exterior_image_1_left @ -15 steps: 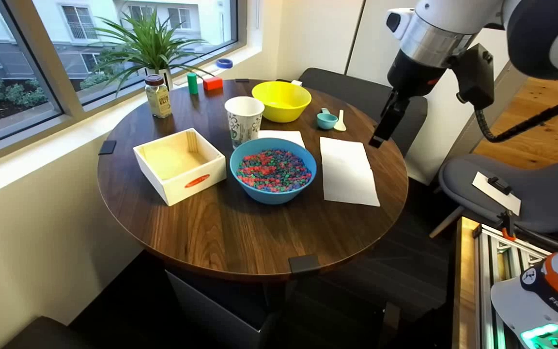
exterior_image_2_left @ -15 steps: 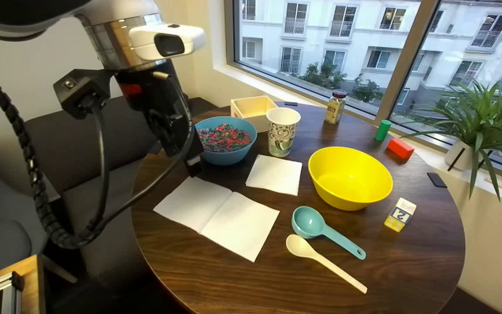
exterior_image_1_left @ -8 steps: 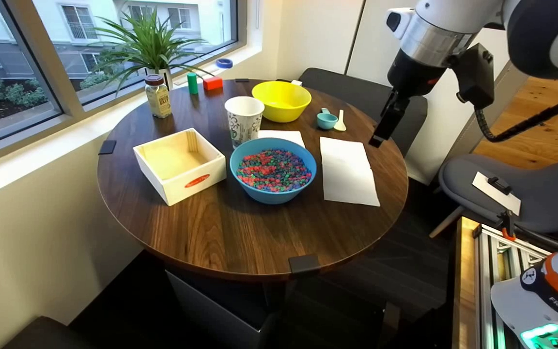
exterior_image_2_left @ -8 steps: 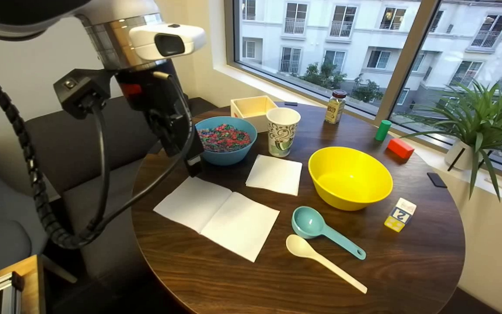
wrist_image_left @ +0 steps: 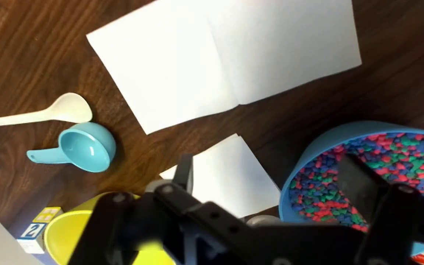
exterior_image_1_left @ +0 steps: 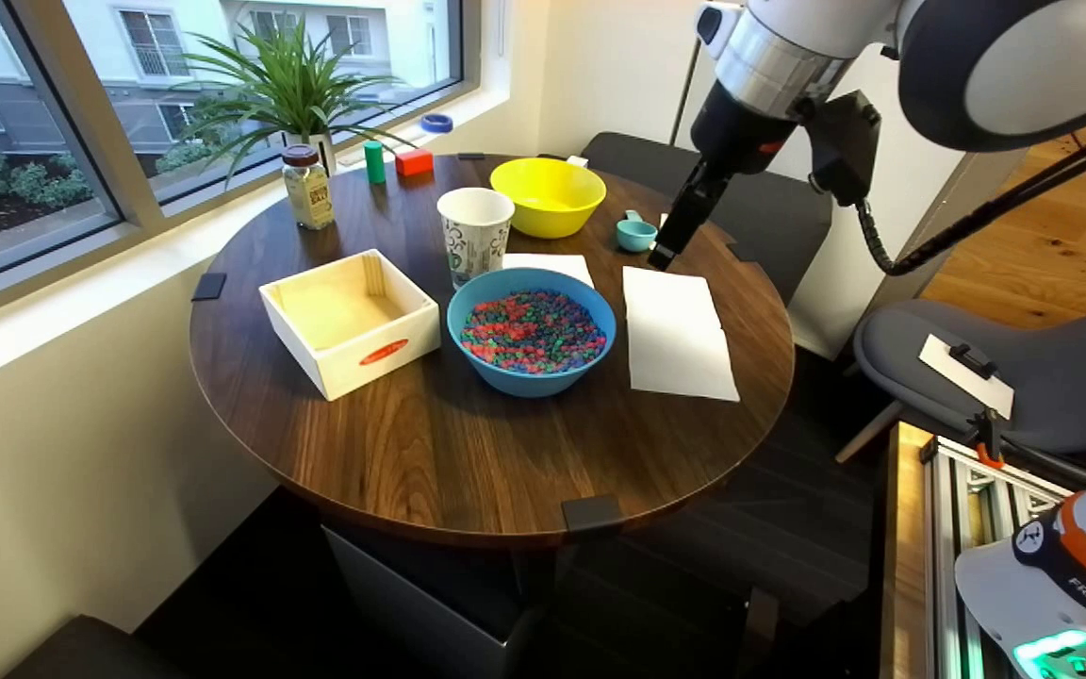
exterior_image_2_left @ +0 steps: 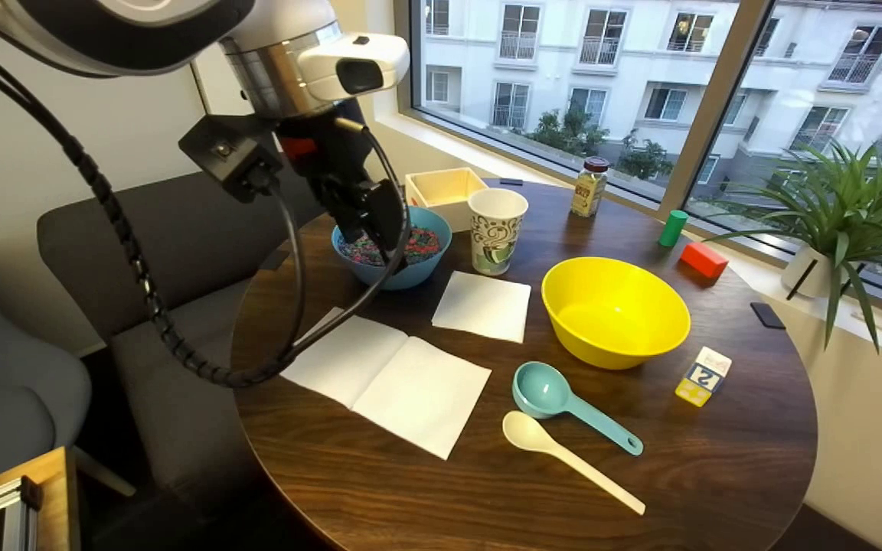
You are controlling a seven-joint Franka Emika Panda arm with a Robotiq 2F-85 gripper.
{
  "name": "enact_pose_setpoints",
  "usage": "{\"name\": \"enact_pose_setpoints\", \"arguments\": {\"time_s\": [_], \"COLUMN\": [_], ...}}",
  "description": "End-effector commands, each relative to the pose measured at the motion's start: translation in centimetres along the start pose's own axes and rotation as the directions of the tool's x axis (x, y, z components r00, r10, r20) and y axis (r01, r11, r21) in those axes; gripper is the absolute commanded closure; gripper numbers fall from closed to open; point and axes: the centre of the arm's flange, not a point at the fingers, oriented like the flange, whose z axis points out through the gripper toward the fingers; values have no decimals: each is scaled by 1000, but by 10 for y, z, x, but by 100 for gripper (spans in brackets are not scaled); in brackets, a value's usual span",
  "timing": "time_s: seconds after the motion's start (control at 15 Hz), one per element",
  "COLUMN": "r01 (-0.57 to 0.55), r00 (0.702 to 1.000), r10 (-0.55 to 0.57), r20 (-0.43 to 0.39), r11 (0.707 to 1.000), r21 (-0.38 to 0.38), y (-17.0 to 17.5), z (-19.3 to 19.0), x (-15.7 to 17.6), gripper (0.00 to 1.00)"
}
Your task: Put some of the contents of the blue bowl onto the napkin and then fold the napkin to cover the contents
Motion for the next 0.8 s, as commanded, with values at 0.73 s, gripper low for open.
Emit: {"name": "enact_pose_setpoints", "arguments": {"time_s": [0.73], "r01": [-50], "r00": [996], "r10": [43], "r20": [81], "r11": [995], "r21": [84], "y": [-87], "z": [71], "x": [83], "gripper": [0]}}
